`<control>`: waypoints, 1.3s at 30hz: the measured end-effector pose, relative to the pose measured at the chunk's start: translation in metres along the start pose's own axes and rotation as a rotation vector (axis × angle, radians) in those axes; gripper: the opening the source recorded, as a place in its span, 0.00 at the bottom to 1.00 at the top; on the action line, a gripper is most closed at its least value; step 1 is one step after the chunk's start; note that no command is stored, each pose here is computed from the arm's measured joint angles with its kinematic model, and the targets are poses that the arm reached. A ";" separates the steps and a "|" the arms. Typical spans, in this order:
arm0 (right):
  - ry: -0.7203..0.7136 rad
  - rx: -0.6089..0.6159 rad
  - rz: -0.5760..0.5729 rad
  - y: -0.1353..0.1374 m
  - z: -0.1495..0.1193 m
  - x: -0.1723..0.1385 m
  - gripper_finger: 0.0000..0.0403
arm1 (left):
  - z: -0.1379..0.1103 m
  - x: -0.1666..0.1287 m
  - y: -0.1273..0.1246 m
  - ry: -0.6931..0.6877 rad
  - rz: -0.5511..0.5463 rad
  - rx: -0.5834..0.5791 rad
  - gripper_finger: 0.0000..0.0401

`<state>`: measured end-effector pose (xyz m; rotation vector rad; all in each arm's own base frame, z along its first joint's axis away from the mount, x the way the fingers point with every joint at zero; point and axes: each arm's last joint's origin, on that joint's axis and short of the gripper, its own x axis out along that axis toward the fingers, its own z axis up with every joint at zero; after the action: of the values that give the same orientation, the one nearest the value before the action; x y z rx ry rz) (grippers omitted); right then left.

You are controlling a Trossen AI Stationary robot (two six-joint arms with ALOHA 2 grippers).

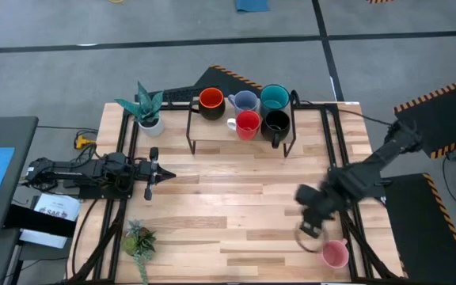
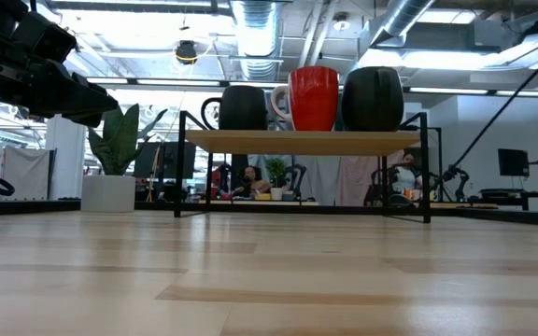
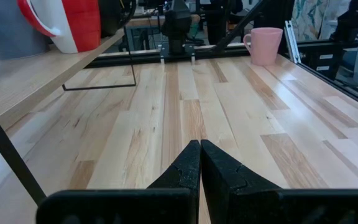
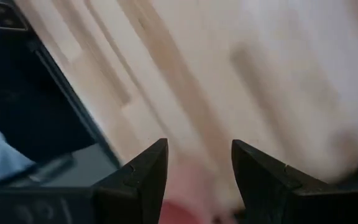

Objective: Place coffee mugs
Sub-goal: Put the pink mug on the shelf

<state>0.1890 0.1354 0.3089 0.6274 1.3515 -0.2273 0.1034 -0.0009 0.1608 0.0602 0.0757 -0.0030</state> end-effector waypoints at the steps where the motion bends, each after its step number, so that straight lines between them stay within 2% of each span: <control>1: 0.013 0.069 0.003 -0.001 -0.011 0.001 0.50 | 0.000 0.000 0.000 0.000 0.000 0.000 0.00; 3: 0.038 0.188 0.006 -0.002 -0.032 0.002 0.50 | 0.000 0.000 0.000 0.000 -0.001 0.000 0.00; 7: 0.066 0.342 -0.010 0.003 -0.064 0.005 0.50 | 0.000 0.000 0.000 0.000 -0.001 0.000 0.00; 14: 0.057 0.538 -0.074 0.014 -0.088 0.021 0.50 | 0.000 0.000 0.000 0.000 0.000 0.000 0.00; 17: 0.050 0.565 -0.103 0.021 -0.089 0.034 0.50 | 0.000 0.000 0.000 0.000 0.000 0.000 0.00; 25: 0.117 0.550 0.023 0.054 -0.083 0.067 0.50 | 0.000 0.000 0.000 0.000 -0.001 0.000 0.00; 30: 0.217 0.559 -0.046 0.056 -0.084 0.078 0.50 | 0.000 0.000 0.000 0.000 -0.001 0.000 0.00; 39: 0.222 0.637 -0.083 0.055 -0.087 0.081 0.50 | 0.000 0.000 0.000 0.000 0.000 0.000 0.00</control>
<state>0.1624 0.2440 0.2399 1.1534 1.5229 -0.6868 0.1034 -0.0010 0.1608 0.0602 0.0759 -0.0031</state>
